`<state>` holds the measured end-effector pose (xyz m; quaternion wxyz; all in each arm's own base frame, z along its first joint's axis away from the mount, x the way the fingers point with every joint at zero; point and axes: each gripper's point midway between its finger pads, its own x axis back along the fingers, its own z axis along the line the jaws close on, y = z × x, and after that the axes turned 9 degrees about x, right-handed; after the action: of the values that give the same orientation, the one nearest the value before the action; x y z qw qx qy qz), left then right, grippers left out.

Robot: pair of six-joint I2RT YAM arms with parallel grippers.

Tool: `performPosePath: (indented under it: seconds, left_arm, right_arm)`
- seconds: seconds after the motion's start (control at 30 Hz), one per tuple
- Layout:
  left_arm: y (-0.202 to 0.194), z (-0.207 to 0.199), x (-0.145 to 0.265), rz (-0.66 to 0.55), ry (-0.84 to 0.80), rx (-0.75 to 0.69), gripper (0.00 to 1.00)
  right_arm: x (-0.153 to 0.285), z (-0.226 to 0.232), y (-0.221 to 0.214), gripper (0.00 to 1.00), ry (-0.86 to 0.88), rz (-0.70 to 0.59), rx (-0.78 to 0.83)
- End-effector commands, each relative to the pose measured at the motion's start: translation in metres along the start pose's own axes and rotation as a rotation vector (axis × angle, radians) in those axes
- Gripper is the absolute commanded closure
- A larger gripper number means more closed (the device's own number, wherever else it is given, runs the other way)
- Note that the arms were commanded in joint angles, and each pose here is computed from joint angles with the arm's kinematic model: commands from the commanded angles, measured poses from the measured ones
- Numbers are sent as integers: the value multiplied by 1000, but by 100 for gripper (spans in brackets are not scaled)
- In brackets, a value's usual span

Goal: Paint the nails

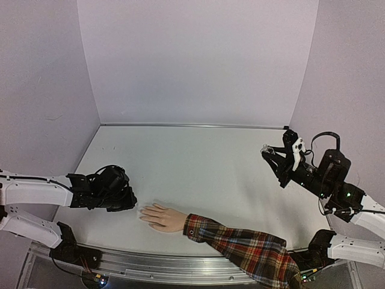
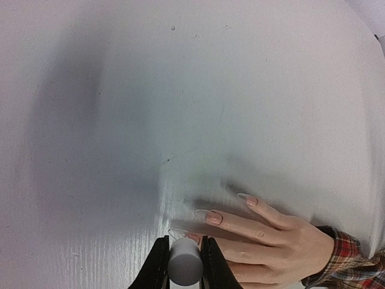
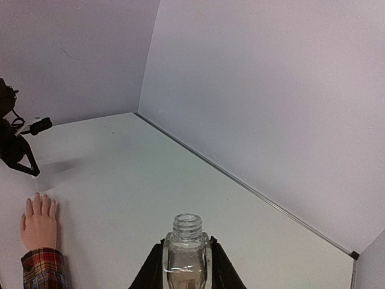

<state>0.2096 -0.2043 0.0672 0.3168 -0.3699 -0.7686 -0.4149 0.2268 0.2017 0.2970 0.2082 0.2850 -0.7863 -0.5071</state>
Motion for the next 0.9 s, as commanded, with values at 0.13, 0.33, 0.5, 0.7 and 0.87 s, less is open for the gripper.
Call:
performPosePath:
  seconds: [0.13, 0.33, 0.5, 0.7, 0.87]
  left_arm:
    - [2, -15, -3, -1, -49, 19, 100]
    - [-1, -12, -5, 5, -52, 27, 100]
    - [-4, -8, -8, 11, -39, 27, 100]
    - [-6, 0, -10, 12, -4, 38, 100]
    - [-7, 1, -11, 13, -8, 43, 100]
  right_arm:
    - [2, -5, 13, 100, -13, -46, -6]
    - [2, -5, 13, 100, -12, -46, -7]
    - [3, -5, 14, 100, -14, -49, -8]
    - [3, -5, 13, 100, -14, -48, -9]
    - [2, -4, 12, 100, -11, -46, -9]
